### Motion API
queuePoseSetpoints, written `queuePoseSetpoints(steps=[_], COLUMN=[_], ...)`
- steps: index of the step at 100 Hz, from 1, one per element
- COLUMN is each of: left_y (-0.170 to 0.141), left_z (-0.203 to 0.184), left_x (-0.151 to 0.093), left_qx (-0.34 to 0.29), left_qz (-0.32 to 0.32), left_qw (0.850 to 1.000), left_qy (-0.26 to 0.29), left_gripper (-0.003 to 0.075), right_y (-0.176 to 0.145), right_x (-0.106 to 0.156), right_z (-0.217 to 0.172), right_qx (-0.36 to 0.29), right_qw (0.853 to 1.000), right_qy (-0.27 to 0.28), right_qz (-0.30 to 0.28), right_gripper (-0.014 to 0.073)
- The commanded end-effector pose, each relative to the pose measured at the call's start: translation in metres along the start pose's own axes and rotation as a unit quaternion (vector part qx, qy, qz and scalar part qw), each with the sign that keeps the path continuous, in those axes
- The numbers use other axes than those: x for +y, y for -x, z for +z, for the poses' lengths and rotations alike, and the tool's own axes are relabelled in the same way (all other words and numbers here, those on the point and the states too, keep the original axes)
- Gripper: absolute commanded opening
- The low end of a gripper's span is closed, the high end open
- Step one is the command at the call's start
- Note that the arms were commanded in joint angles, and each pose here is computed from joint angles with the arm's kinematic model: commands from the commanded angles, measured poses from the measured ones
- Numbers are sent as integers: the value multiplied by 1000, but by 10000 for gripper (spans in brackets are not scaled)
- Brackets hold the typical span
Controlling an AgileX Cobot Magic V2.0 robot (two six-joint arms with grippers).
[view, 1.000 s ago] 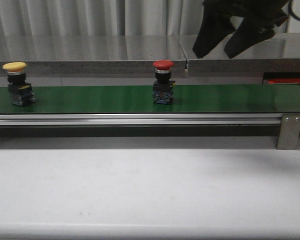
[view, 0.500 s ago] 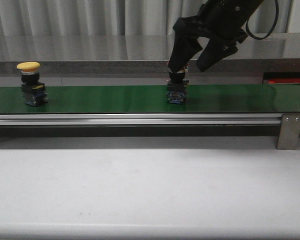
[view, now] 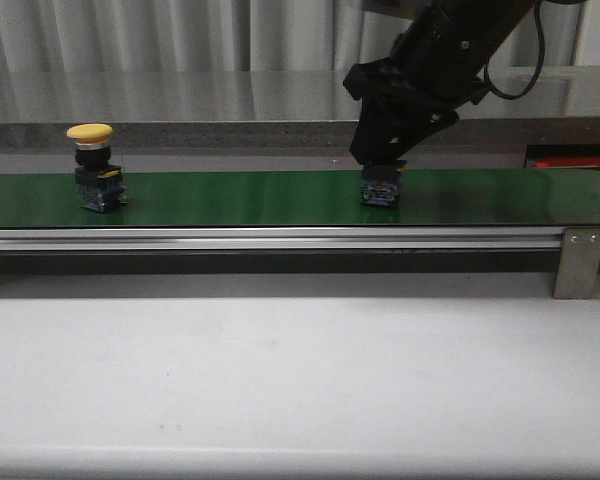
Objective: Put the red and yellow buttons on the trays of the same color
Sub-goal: 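Close the right gripper on the red button and lift it, then carry the red button into the red tray and open the right gripper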
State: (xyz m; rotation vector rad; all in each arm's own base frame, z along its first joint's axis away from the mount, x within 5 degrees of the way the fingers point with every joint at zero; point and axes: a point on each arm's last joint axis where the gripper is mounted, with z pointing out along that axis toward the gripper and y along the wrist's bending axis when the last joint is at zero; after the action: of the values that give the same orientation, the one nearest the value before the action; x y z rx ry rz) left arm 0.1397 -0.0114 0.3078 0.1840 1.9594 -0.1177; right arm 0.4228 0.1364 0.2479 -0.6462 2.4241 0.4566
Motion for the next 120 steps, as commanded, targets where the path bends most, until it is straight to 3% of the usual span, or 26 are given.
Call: queuePoseSetpoints(steps=[1,13,31,44,61,84,120], left_y=[14,14,14,14,14,14,14], left_z=[-4,-4,-4,-4,-4,-4,-4], left_x=[2,2,2,2,2,2,2], left_qx=[-43,-43,-43,-43,-43,-43,-43], left_qz=[-8,-8,-8,-8,-8,-8,-8], left_qw=[999,999,999,999,999,999,999], left_qy=[12,12,12,12,12,12,12], left_gripper=[-19,-19,-19,-19,-19,-19,-19], right_y=[19,22,24,12,-14,-46,-78], right_x=[2,-16,-65,-114,-165,-226,-279], right_z=[-39,-72,-147,-195,-230,-221,-156], right_qx=[-47,-57,-90,-112,-141,-144,-115], right_qw=[999,998,990,976,952,930,925], right_qy=[-7,-27,-96,-148,-212,-258,-261], right_qz=[-6,4,58,114,169,219,250], right_gripper=[111,111,111,111,111,111,113])
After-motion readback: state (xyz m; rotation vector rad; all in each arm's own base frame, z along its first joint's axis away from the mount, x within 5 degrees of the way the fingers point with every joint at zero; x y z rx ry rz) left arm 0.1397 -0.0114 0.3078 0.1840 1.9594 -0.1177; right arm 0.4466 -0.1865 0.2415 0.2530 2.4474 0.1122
